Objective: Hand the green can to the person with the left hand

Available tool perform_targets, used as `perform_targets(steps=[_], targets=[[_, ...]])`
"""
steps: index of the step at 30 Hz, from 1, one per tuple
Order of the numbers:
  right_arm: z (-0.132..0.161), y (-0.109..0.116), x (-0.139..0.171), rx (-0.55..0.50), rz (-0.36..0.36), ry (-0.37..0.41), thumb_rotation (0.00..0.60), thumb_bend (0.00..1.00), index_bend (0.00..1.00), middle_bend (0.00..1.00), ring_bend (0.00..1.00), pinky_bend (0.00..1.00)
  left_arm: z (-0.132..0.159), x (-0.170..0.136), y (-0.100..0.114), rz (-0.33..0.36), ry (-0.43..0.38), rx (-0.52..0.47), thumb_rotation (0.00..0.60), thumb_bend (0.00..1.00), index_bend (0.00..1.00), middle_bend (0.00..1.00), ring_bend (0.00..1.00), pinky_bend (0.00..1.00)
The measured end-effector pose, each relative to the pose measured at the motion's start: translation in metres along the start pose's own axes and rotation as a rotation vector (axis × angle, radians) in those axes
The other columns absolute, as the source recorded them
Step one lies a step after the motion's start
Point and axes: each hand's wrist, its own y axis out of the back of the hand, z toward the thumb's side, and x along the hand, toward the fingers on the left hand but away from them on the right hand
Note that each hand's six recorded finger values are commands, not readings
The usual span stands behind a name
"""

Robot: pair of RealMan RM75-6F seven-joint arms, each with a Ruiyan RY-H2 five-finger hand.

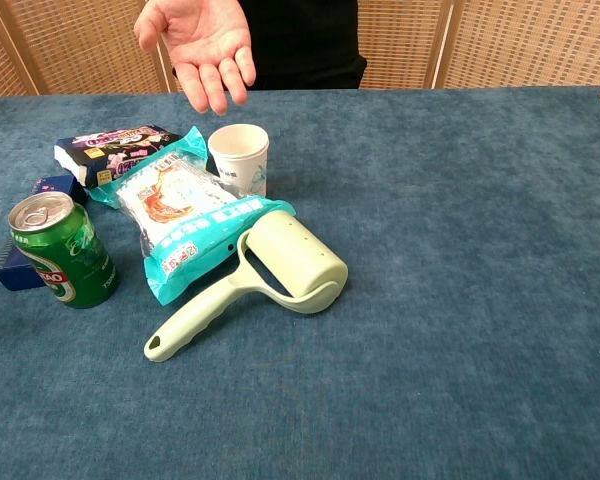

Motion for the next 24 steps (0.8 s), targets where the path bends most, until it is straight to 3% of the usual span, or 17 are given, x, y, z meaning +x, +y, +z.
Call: perform_targets(steps=[17,19,24], targets=[[-0.002,-0.003,-0.001,0.005,0.016,-0.013,0.6,0.0,0.01,0.0,0.02,0.03,0.018,0.043,-0.04,-0.063,-0.022,-0.108,0.568,0.12,0.01,0.0,0.0,0.05],[-0.003,-0.003,-0.002,0.003,0.017,-0.015,0.6,0.0,0.01,0.0,0.02,0.03,0.02,0.046,-0.042,-0.063,-0.025,-0.116,0.58,0.15,0.07,0.05,0.01,0.08],[-0.004,-0.003,-0.002,-0.004,0.019,-0.018,0.6,0.0,0.01,0.0,0.02,0.03,0.022,0.051,-0.047,-0.03,-0.02,-0.088,0.6,0.27,0.41,0.42,0.25,0.23]])
